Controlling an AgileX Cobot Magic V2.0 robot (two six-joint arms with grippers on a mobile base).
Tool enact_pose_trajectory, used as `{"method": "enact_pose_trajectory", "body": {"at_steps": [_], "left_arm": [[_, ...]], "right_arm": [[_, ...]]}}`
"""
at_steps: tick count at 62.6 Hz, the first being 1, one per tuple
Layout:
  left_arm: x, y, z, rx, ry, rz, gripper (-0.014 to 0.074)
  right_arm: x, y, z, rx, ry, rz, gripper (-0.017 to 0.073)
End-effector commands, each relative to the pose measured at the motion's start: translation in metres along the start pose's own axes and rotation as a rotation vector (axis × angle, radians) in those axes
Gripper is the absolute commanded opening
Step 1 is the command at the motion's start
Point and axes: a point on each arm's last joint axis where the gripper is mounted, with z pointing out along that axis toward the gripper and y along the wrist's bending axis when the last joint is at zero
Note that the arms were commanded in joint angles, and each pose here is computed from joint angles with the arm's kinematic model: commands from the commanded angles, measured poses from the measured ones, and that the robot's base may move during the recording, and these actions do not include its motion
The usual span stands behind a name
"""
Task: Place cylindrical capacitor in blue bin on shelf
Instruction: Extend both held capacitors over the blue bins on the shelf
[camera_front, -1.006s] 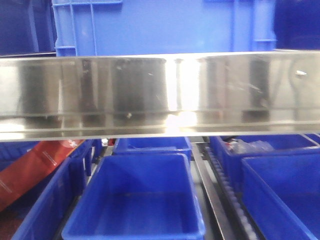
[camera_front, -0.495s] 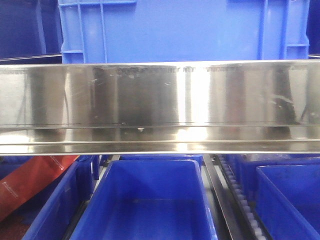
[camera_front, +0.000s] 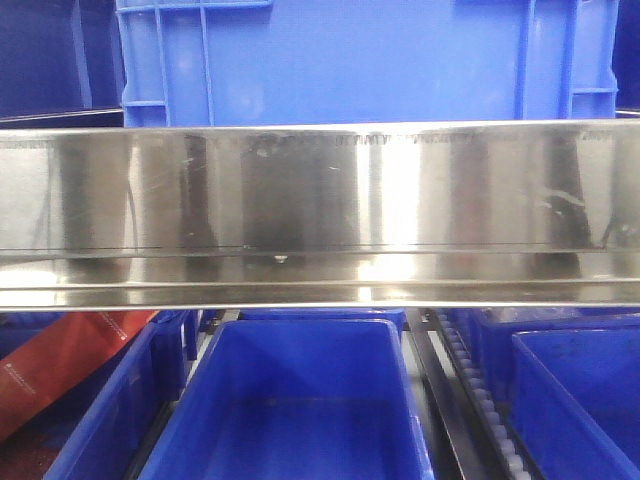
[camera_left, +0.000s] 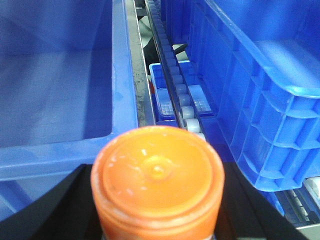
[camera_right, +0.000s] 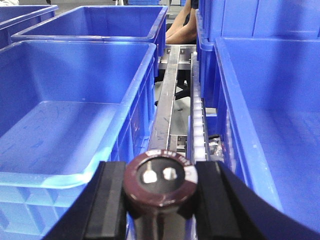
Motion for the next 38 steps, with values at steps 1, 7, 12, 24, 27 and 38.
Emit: {"method": "enact_pose_trajectory", "body": {"at_steps": [1, 7, 12, 24, 27, 38], "left_arm": [[-0.0016, -0.0012, -0.0017, 0.009, -0.02, 0.001, -0.0111], [-0.0016, -0.0012, -0.0017, 0.009, -0.02, 0.001, -0.0111], [-0.0016, -0.0012, -0.0017, 0.009, -0.02, 0.001, -0.0111], [-0.0016, -0.0012, -0.0017, 0.009, -0.02, 0.001, -0.0111], [-0.0016, -0.0012, -0.0017, 0.009, -0.02, 0.001, -0.0111], [-0.0016, -0.0012, -0.0017, 0.009, -0.02, 0.001, -0.0111]], "right_arm": [[-0.0032, -0.0011, -0.0006, 0.009, -0.033, -0.005, -0.0162], [-0.0032, -0.0011, -0.0006, 0.009, -0.033, -0.005, -0.0162], [-0.0032, -0.0011, -0.0006, 0.009, -0.033, -0.005, -0.0162], [-0.0032, -0.0011, -0.0006, 0.009, -0.033, -0.005, -0.0162], [-0.0032, -0.0011, -0.0006, 0.009, -0.033, -0.005, -0.0162], [-0.0032, -0.0011, -0.0006, 0.009, -0.033, -0.005, -0.0162]]}}
